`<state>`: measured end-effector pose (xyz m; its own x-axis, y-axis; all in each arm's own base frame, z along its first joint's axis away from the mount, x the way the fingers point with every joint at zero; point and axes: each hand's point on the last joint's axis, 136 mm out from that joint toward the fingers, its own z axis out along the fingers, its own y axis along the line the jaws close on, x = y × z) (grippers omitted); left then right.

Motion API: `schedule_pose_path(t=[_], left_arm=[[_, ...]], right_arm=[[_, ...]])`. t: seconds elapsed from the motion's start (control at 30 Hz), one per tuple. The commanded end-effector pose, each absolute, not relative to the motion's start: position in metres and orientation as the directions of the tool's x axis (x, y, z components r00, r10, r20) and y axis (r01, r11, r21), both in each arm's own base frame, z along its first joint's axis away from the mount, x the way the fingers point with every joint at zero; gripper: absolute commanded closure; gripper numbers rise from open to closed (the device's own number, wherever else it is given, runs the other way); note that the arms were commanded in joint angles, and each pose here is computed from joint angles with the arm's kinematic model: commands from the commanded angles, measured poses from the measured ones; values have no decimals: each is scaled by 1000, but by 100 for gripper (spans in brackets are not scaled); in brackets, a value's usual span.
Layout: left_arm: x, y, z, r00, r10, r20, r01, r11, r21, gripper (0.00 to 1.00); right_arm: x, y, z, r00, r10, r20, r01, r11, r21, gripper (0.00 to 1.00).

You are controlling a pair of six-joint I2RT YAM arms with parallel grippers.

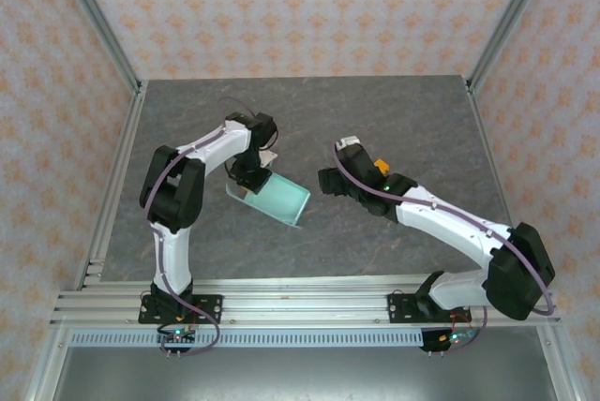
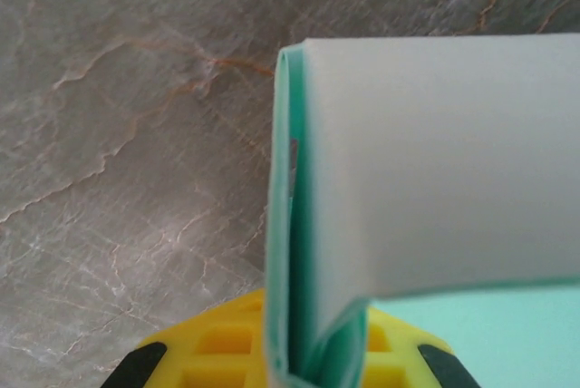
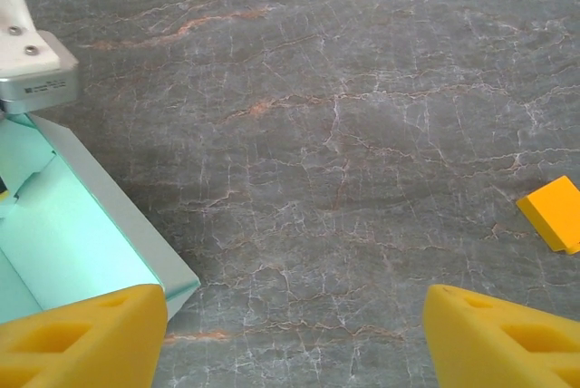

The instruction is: Fold the paper box

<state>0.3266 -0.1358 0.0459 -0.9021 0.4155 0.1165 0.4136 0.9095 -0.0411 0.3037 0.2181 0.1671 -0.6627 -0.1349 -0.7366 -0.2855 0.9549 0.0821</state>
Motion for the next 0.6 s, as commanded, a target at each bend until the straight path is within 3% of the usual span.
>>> schedule_pose_path(t=[0.0,0.1,0.37,0.57], left_arm=[[328,-136,55,-877,454,158,448,891,-78,100],[339,-144,54,-876,459,151,449,888,-97,96],[374,-179,54,-876,478,71,457,867,-198,64],[398,-194,73,-870,493,0,481,849,-220,52]], right_arm=[[308,210,163,-663,-136,-736,-253,966,49,25],[309,210,160,-669,-143,-730,-249,968,39,25],[312,206,155,-687,-152,-710,-238,971,23,25],[315,203,156,-688,-160,-708,-229,974,2,25]])
